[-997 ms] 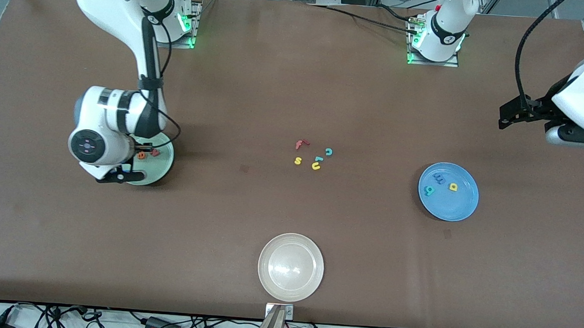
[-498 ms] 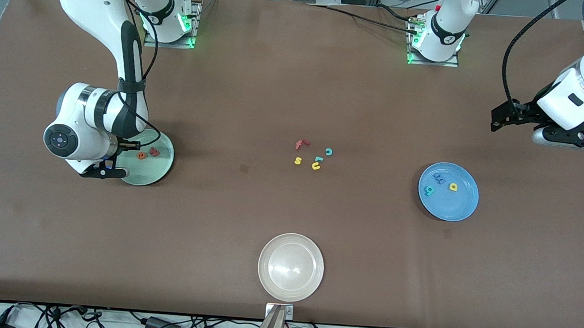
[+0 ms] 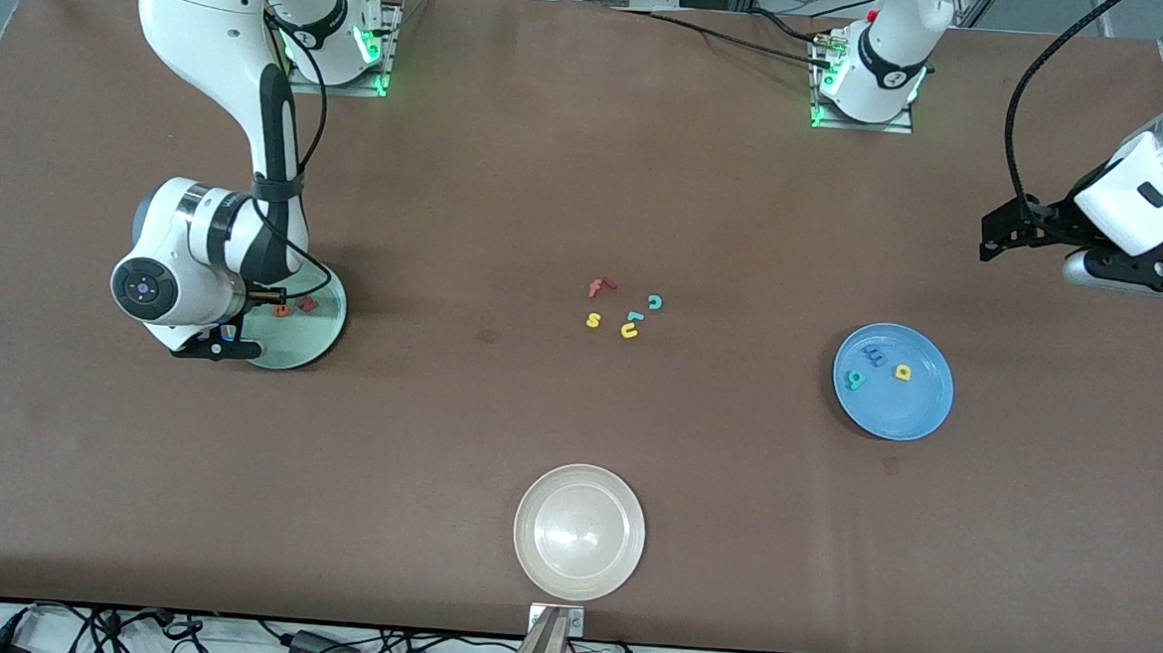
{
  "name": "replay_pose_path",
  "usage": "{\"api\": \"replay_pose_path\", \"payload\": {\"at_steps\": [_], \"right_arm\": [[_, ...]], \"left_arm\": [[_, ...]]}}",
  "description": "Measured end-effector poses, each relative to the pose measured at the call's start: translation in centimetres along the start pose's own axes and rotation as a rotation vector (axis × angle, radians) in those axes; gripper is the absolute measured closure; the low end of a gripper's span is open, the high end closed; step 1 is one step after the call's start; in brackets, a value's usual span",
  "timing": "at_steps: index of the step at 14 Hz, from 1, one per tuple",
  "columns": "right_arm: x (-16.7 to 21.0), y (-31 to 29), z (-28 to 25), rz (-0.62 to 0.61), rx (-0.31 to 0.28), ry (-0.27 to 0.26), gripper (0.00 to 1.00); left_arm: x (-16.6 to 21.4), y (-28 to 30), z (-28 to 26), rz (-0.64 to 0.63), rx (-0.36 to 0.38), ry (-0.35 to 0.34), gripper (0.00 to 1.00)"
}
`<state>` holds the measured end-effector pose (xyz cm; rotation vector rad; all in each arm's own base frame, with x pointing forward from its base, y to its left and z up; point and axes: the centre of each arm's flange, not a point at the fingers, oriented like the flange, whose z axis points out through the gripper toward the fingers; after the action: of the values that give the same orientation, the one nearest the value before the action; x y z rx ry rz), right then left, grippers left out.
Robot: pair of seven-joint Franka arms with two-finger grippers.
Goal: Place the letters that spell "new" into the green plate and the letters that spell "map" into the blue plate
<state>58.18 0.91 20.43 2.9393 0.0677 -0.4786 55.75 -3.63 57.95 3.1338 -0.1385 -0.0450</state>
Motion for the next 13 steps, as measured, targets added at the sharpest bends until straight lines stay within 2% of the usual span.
{"api": "replay_pose_path", "payload": {"at_steps": [3, 6, 7, 13], "right_arm": [[0.0, 1.2, -0.1, 0.02, 0.011, 0.006, 0.37], [0.2, 1.0, -2.2, 0.016, 0.034, 0.038, 0.06], [0.2, 1.2, -3.3, 0.017, 0.043, 0.045, 0.0], [1.2, 3.0, -7.2, 0.036, 0.064, 0.1, 0.0]], "left_arm": [[0.0, -0.4, -0.1, -0.006, 0.0, 0.002, 0.0], [0.0, -0.6, -0.1, -0.009, 0.0, 0.003, 0.0], [0.0, -0.6, -0.2, -0.009, 0.0, 0.003, 0.0], [-0.2, -0.6, -0.5, -0.008, 0.0, 0.008, 0.0]]}}
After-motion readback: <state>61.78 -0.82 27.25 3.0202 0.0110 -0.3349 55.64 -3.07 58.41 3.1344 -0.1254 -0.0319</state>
